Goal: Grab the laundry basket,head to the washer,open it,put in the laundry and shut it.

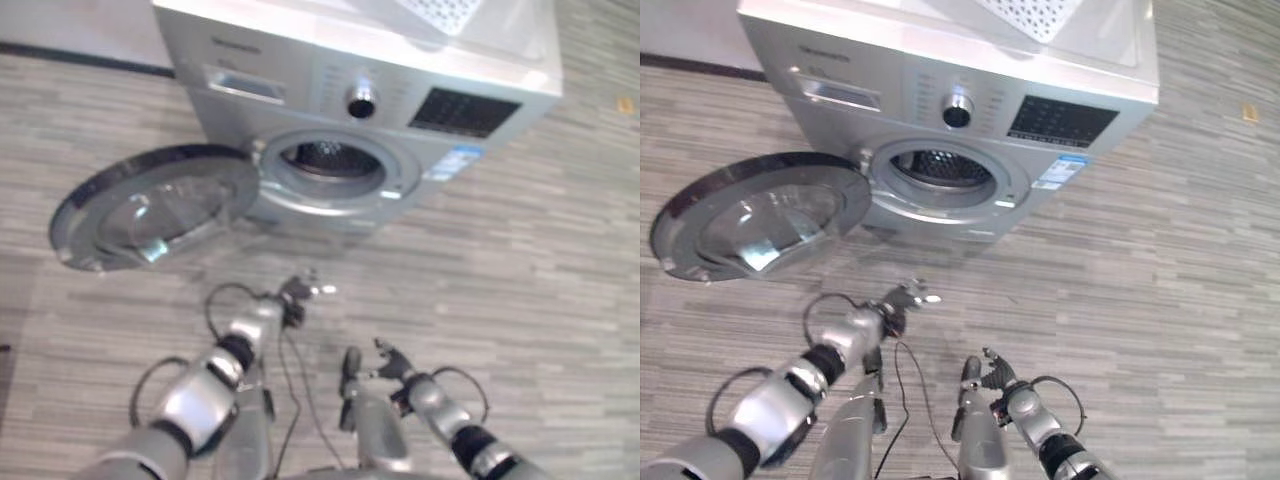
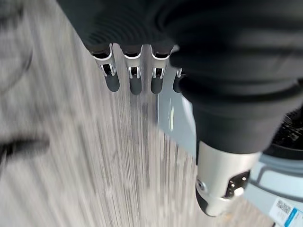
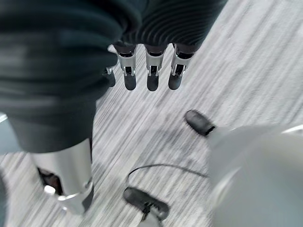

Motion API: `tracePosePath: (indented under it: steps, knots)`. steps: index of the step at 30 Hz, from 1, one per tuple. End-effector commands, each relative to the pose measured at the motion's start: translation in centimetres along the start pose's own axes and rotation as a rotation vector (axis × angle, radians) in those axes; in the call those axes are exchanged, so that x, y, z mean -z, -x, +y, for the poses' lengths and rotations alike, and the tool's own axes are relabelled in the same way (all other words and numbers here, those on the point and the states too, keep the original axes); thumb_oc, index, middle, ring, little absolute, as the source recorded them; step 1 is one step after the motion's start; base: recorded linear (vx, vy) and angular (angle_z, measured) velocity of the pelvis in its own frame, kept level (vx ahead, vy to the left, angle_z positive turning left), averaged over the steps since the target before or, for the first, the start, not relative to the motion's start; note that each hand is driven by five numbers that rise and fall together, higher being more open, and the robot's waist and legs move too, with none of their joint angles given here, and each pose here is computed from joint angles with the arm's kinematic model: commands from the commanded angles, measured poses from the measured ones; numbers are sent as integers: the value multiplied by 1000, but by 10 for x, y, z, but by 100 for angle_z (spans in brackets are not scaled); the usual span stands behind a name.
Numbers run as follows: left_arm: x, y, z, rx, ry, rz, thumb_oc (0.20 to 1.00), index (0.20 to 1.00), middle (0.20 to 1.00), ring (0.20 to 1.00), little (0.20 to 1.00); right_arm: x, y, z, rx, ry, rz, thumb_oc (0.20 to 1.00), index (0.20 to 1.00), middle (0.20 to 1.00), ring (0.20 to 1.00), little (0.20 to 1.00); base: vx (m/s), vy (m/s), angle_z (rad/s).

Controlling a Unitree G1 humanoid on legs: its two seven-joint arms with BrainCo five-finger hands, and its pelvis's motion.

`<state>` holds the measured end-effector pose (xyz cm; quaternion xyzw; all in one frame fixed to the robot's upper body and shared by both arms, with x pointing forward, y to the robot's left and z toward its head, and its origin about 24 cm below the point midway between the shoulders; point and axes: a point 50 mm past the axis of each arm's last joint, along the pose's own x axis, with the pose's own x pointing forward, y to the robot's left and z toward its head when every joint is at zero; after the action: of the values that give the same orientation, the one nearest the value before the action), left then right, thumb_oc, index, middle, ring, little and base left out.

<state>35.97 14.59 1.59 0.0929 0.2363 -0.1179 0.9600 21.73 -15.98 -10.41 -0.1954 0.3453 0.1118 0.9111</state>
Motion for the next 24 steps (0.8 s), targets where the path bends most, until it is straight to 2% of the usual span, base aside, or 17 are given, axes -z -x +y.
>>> tracePosePath:
  steps: [1,7,10,16,24]
  knots:
    - [-48,-2,14,-60,-80,-113,1000,1000,1000,1000,1000,3,3,-22,42,-15,-11,1000,1000,1000,1000,1000,0,0,0]
    - [-71,9,61,-197,-247,-118,1000,1000,1000,1000,1000,4,5,-23,16,-4,-32,1000,1000,1000,1000,1000,-1,-1,1]
    - [-79,14,72,-230,-275,-142,1000,1000,1000,1000,1000,2,6,-22,8,3,-43,1000,1000,1000,1000,1000,-4,0,-1]
    - [-84,17,72,-222,-298,-184,1000,1000,1000,1000,1000,3,6,-22,4,9,-41,1000,1000,1000,1000,1000,-3,6,10]
    - [-91,26,53,-111,-295,-319,1000,1000,1000,1000,1000,9,9,-30,33,-5,-17,1000,1000,1000,1000,1000,2,9,4]
